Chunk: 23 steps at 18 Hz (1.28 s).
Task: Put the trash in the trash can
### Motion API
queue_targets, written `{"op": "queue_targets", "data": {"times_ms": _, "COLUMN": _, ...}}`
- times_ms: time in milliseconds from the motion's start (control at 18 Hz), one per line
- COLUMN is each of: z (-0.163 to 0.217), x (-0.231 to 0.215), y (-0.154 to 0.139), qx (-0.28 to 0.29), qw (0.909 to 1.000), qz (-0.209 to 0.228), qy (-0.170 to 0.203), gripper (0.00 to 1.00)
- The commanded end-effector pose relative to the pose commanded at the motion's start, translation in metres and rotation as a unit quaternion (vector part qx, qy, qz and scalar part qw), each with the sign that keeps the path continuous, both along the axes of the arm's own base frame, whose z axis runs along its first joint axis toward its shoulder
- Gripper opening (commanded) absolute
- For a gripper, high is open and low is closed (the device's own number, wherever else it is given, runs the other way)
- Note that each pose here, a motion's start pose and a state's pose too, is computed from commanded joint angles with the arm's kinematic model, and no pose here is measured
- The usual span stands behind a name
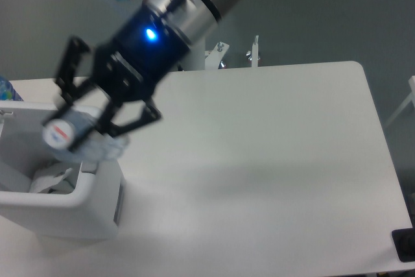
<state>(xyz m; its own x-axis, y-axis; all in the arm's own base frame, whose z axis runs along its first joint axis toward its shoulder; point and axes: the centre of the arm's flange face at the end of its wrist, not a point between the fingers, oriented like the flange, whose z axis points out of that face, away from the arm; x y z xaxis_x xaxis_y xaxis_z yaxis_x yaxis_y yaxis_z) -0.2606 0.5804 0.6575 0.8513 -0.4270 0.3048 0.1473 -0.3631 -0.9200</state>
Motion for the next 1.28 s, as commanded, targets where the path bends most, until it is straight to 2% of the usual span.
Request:
{"op": "queue_targets", "data": {"times_ms": 167, "z": -0.014, "x": 0.019, "y": 0.014, "qx": -0.004, "qw": 0.9998, "qz": -0.021, "qy": -0.003, "gripper": 0.13}}
{"op": "queue_targets", "data": {"times_ms": 444, "z": -0.040, "x": 0.040, "y": 0.037, "qx": -0.004, "qw": 0.9988, "qz": -0.049, "qy": 0.001, "gripper": 0.27}}
{"op": "queue_targets", "data": {"times_ms": 556, "z": -0.048, "x": 0.039, "y": 0.038, "qx": 0.003, "qw": 0.9985, "qz": -0.052, "qy": 0.016, "gripper": 0.47}}
{"op": "queue_targets", "data": {"times_ms": 611, "z": -0.054, "x": 0.041, "y": 0.038, "qx": 0.008, "qw": 0.9981, "qz": -0.057, "qy": 0.024, "gripper": 0.64}}
{"op": "queue_targets", "data": {"times_ms": 667, "z": -0.058, "x": 0.041, "y": 0.037, "qx": 0.010, "qw": 0.9977, "qz": -0.060, "qy": 0.029, "gripper": 0.88}}
{"op": "queue_targets", "data": {"times_ms": 778, "z": -0.062, "x": 0.044, "y": 0.035, "qx": 0.009, "qw": 0.9976, "qz": -0.061, "qy": 0.029, "gripper": 1.00}}
{"op": "queue_targets", "data": {"times_ms": 1111, "z": -0.072, "x": 0.041, "y": 0.032, "qx": -0.004, "qw": 0.9983, "qz": -0.054, "qy": 0.020, "gripper": 1.00}}
{"op": "queue_targets", "data": {"times_ms": 1167, "z": -0.075, "x": 0.033, "y": 0.030, "qx": -0.009, "qw": 0.9987, "qz": -0.047, "qy": 0.020, "gripper": 1.00}}
{"op": "queue_targets", "data": {"times_ms": 1278, "z": -0.086, "x": -0.009, "y": 0.013, "qx": -0.018, "qw": 0.9996, "qz": -0.010, "qy": 0.018, "gripper": 1.00}}
